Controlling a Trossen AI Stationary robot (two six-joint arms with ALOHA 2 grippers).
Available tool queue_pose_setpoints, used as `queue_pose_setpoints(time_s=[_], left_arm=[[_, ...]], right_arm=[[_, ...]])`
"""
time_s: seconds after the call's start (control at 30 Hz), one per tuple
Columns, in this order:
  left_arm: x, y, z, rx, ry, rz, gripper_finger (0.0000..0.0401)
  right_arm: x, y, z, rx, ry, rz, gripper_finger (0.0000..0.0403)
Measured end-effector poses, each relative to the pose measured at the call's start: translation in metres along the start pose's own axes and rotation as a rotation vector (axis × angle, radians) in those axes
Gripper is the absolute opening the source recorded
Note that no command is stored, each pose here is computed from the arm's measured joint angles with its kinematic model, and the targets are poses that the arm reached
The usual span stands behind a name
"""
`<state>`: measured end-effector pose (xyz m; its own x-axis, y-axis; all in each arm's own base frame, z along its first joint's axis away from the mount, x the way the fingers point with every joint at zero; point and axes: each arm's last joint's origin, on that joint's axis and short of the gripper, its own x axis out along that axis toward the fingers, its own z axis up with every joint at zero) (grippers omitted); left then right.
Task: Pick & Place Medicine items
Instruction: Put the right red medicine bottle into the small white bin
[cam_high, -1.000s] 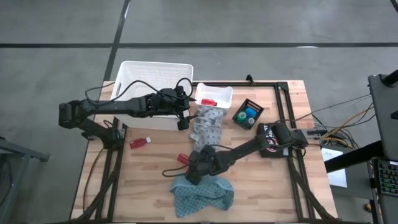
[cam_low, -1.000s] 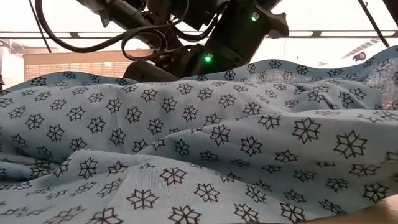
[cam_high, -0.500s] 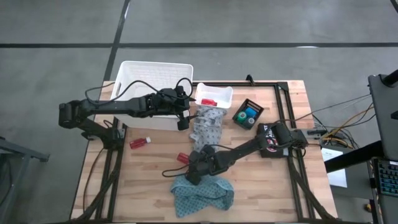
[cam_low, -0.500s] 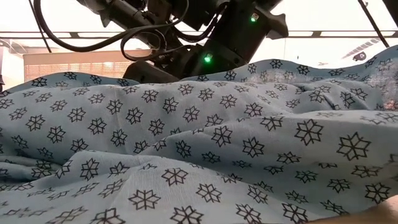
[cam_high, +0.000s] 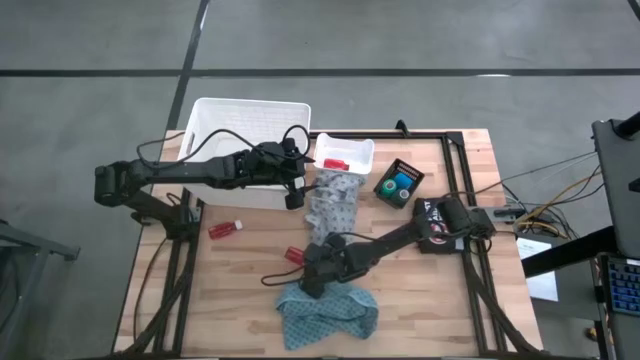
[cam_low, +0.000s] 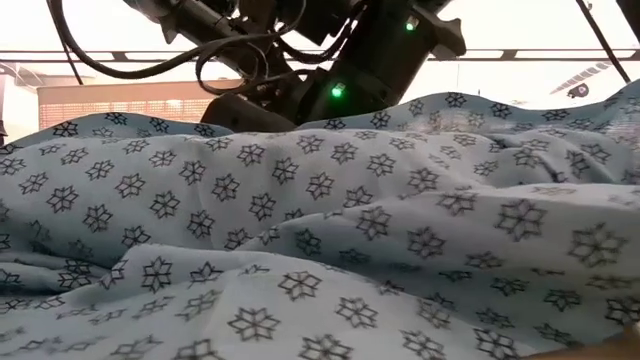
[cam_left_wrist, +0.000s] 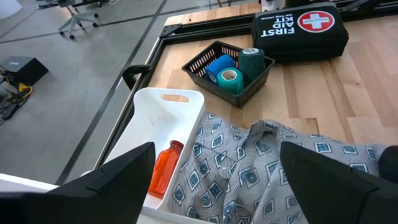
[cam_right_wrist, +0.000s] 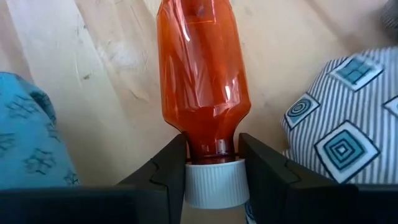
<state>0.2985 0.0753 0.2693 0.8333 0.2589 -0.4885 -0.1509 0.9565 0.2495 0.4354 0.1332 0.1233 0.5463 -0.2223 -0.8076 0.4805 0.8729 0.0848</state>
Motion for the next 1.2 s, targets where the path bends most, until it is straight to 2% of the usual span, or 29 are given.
queue_pose_setpoints(time_s=[0.3,0.57,0.87,1.0,1.2], left_arm=[[0.000,0.000,0.000,0.000,0.000,0.000,0.0347],[0.000,0.000,0.000,0.000,0.001,-0.001,0.0347],[0.000,0.000,-0.001,0.001,0.006,-0.002,0.0347],[0.000,0.000,-0.001,0.001,0.007,-0.003,0.0347],[0.000,0.000,-0.001,0.001,0.010,-0.003,0.0348]], right_arm=[[-0.024,0.001,0.015,-0.042,-0.059,0.019,0.0132],[-0.044,0.000,0.026,-0.073,-0.109,0.026,0.0123],[-0.070,-0.002,0.027,-0.114,-0.081,0.010,0.0135],[-0.089,-0.004,0.024,-0.139,-0.087,-0.037,0.0130],[-0.126,-0.010,0.022,-0.106,-0.168,-0.107,0.0132]])
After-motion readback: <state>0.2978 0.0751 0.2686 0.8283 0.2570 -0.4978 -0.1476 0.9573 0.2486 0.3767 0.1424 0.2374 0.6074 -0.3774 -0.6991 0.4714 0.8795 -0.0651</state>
